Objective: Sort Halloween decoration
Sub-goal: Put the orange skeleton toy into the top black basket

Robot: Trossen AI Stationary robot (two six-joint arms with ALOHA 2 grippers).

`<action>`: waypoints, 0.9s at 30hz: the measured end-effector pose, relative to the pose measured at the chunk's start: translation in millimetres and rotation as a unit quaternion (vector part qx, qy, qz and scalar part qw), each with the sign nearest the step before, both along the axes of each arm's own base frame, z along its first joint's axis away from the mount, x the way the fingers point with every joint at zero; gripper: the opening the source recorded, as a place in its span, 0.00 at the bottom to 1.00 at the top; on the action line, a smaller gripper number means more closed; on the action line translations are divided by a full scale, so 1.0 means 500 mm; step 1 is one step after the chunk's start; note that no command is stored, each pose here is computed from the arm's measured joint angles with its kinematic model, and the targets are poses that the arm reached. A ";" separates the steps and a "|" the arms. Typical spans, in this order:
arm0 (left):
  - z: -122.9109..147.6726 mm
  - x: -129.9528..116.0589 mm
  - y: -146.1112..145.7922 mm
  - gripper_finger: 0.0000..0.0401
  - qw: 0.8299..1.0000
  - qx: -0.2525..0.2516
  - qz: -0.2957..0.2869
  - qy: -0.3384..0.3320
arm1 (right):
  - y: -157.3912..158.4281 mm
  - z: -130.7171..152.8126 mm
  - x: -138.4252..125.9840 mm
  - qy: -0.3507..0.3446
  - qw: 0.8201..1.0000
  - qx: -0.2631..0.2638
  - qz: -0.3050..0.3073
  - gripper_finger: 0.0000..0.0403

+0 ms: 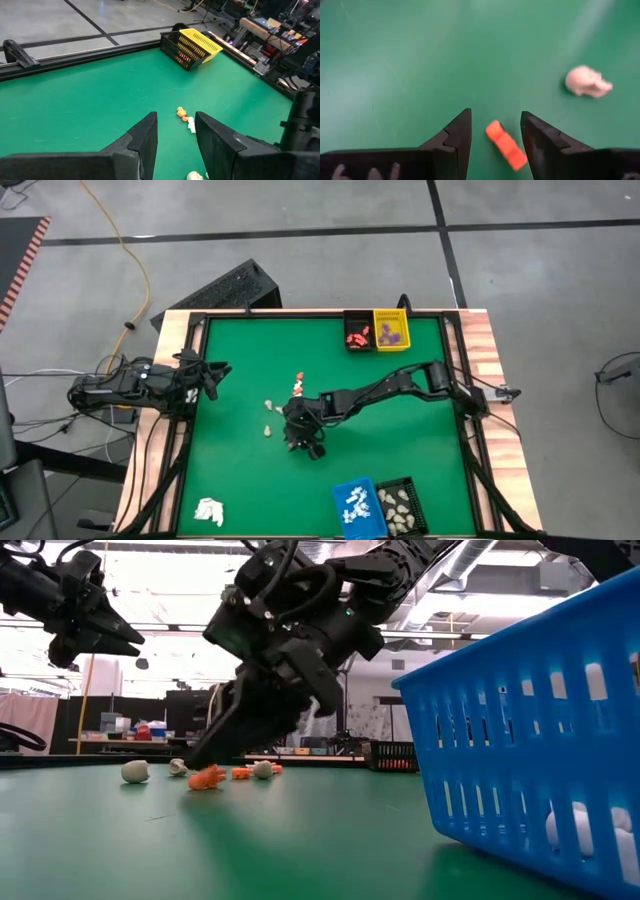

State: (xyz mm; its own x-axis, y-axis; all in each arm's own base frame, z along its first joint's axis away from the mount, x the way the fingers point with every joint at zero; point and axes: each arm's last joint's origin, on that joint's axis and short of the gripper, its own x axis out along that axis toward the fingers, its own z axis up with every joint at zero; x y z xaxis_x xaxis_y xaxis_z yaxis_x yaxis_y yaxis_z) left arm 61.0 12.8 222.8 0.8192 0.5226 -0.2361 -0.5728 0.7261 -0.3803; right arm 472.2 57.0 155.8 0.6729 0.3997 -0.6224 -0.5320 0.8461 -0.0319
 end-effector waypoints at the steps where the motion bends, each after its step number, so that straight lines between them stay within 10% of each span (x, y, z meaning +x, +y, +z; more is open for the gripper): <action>1: 0.000 0.000 0.000 0.30 1.000 0.000 0.000 0.000 | -0.004 -0.003 -0.002 0.005 1.000 -0.003 -0.004 0.41; 10: 0.000 0.000 0.000 0.30 1.000 0.000 0.000 0.000 | -0.014 -0.030 -0.004 0.033 0.999 -0.028 -0.018 0.36; 19: 0.000 0.000 0.000 0.30 1.000 -0.002 0.000 -0.002 | -0.016 -0.028 -0.005 0.043 0.998 -0.021 -0.044 0.04; 27: 0.000 0.000 0.000 0.30 1.000 -0.002 0.000 -0.001 | -0.026 0.025 -0.018 0.042 0.997 0.000 -0.068 0.03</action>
